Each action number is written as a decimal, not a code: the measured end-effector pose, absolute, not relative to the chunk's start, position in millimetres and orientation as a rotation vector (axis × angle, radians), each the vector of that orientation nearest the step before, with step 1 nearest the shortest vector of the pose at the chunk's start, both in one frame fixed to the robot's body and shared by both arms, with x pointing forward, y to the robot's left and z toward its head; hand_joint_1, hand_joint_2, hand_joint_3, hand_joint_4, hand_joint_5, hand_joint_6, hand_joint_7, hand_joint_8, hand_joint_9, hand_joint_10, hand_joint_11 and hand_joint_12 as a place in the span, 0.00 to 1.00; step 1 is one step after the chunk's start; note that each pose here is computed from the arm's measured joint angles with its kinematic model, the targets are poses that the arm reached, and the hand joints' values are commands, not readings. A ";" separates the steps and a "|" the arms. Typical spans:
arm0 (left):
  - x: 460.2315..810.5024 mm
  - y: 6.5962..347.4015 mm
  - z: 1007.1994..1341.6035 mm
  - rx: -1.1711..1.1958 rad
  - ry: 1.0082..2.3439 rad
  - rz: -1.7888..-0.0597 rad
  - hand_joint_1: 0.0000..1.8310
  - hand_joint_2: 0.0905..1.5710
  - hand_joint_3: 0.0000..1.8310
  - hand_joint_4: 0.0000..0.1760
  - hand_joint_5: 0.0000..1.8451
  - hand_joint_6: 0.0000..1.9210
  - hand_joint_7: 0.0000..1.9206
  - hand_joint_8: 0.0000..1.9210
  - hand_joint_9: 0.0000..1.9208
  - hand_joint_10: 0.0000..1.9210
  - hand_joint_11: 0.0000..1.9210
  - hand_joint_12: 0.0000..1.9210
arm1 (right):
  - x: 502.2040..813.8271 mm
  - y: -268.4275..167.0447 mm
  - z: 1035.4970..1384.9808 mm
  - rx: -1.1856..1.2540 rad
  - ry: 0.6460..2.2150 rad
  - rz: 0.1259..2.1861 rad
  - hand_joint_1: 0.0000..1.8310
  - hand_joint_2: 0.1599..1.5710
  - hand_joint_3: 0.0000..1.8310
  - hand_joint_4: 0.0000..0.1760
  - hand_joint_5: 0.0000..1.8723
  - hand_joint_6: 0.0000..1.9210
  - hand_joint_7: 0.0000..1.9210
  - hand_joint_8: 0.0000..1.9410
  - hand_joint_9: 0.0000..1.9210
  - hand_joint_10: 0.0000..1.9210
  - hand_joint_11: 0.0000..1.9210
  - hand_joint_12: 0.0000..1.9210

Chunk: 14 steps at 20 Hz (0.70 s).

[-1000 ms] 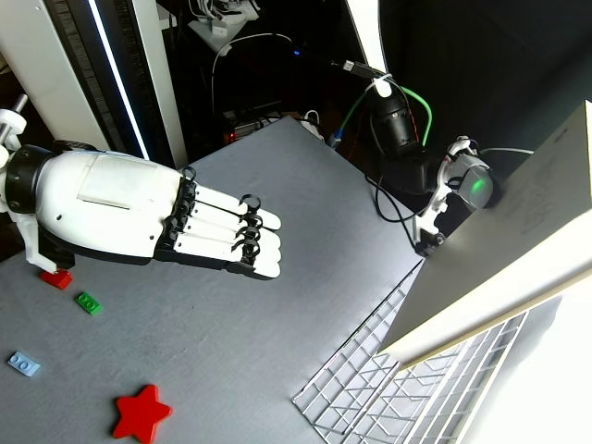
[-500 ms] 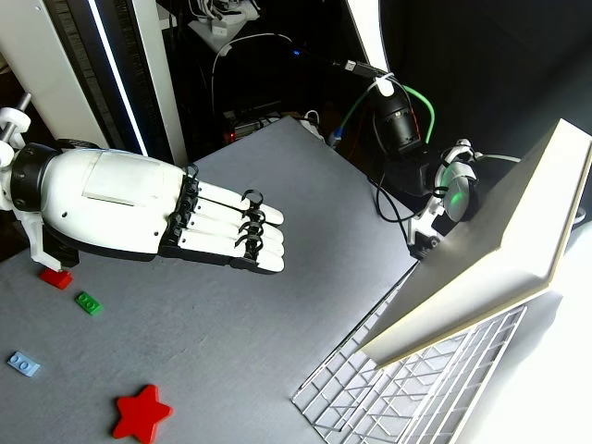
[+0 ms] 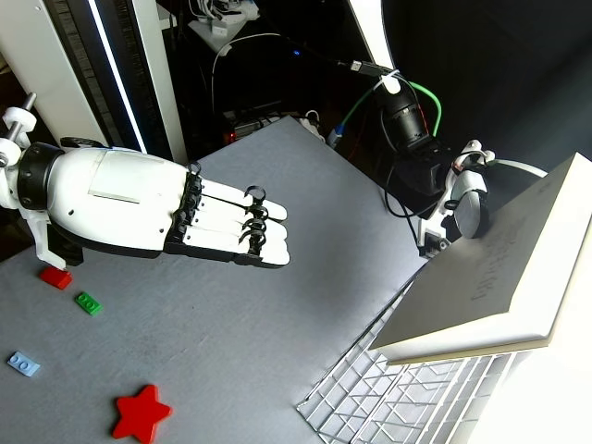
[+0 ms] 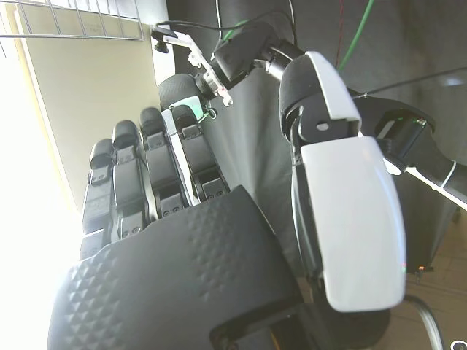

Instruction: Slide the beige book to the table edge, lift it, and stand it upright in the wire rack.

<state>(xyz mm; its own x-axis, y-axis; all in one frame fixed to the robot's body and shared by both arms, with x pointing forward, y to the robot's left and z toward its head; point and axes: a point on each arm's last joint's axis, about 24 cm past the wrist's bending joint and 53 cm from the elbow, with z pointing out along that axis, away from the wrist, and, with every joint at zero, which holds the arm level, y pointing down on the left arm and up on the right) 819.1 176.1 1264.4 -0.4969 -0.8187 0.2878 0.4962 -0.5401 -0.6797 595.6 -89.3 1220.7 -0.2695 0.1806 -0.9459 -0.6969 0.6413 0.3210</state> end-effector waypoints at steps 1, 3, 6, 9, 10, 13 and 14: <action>819.0 174.9 1263.7 -0.772 0.671 -2.085 0.68 0.73 0.00 0.00 0.46 0.50 0.50 0.68 0.54 0.66 0.45 0.77 | 595.2 -88.1 1220.7 -0.435 1.636 0.895 0.04 0.73 0.00 0.00 0.03 0.00 0.04 0.00 0.06 0.00 0.00 0.02; 818.4 171.0 1262.4 -0.773 0.676 -2.091 0.68 0.72 0.00 0.00 0.47 0.49 0.50 0.67 0.55 0.65 0.45 0.77 | 594.4 -85.7 1221.0 -0.441 1.631 0.898 0.03 0.73 0.00 0.00 0.03 0.00 0.04 0.00 0.05 0.00 0.00 0.01; 817.9 170.2 1262.5 -0.769 0.675 -2.090 0.68 0.73 0.00 0.00 0.42 0.57 0.51 0.64 0.52 0.63 0.42 0.78 | 594.4 -84.1 1221.5 -0.444 1.626 0.902 0.04 0.73 0.00 0.00 0.04 0.00 0.05 0.00 0.06 0.00 0.00 0.06; 818.0 171.2 1262.5 -0.774 0.664 -2.086 0.67 0.75 0.00 0.00 0.36 0.66 0.50 0.63 0.48 0.57 0.37 0.79 | 594.8 -83.8 1221.4 -0.444 1.625 0.902 0.05 0.73 0.00 0.00 0.03 0.00 0.05 0.00 0.06 0.00 0.00 0.07; 817.9 170.9 1262.2 -0.777 0.658 -2.086 0.72 0.71 0.00 0.00 0.35 0.37 0.50 0.57 0.47 0.52 0.35 0.78 | 594.7 -83.6 1221.5 -0.444 1.624 0.903 0.05 0.73 0.00 0.00 0.03 0.00 0.06 0.00 0.07 0.00 0.00 0.06; 817.4 170.1 1261.3 -0.787 0.637 -2.093 0.62 0.68 0.00 0.00 0.41 0.13 0.49 0.20 0.45 0.47 0.31 0.78 | 594.7 -82.9 1221.8 -0.445 1.622 0.906 0.04 0.73 0.00 0.00 0.03 0.00 0.06 0.00 0.06 0.00 0.00 0.05; 816.5 169.9 1262.1 -0.782 0.634 -2.096 0.61 0.68 0.00 0.00 0.44 0.05 0.52 0.09 0.44 0.46 0.29 0.77 | 594.6 -82.6 1221.9 -0.446 1.621 0.906 0.04 0.73 0.00 0.00 0.03 0.00 0.05 0.00 0.06 0.00 0.00 0.06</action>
